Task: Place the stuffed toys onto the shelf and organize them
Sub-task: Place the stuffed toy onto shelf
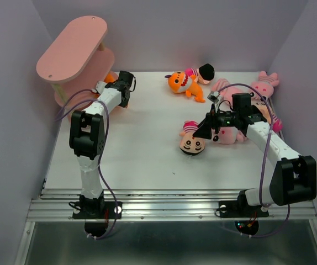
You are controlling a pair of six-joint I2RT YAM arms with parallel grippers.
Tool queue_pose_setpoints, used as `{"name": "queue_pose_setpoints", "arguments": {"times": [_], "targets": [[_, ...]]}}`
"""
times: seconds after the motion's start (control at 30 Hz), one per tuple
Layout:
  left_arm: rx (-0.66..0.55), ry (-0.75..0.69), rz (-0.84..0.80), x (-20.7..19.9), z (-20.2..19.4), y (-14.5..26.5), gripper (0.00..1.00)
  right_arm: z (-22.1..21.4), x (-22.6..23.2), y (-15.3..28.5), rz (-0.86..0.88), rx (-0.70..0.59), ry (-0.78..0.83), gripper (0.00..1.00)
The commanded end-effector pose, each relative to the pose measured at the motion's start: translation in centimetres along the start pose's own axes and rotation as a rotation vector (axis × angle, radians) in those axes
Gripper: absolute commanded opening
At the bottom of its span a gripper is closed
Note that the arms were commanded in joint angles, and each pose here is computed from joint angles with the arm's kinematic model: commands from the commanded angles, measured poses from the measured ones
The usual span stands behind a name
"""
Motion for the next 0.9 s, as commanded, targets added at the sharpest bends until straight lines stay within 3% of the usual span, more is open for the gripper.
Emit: {"name": "queue_pose_setpoints", "arguments": {"times": [0.0, 0.2, 0.43, 0.87], "targets": [[-0.097, 0.041, 0.005, -0.9, 3.3, -0.5, 0.16, 0.9, 0.4, 0.4, 0.014, -0.034, 0.059, 0.95], [-0.118, 0.042, 0.017, -1.0, 4.0, -1.1, 0.28, 0.9, 0.4, 0.4, 0.017, -0.034, 0.058, 0.95], [-0.138, 0.045, 0.024, -1.2, 4.4, -1.9, 0.33, 1.0, 0.4, 0.4, 0.017, -0.034, 0.058, 0.95], [-0.143, 0.006, 0.023, -1.3, 4.7, -3.0, 0.54, 1.1, 0.3, 0.6, 0.013, -0.04, 0.058, 0.95]]}}
Point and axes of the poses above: each gripper's point midway between its finger pads, its own y axis back along the fingers, its own x axis along the line the jaws close on, z = x × y, the point moved 6 cm from there along y, back along the fingers
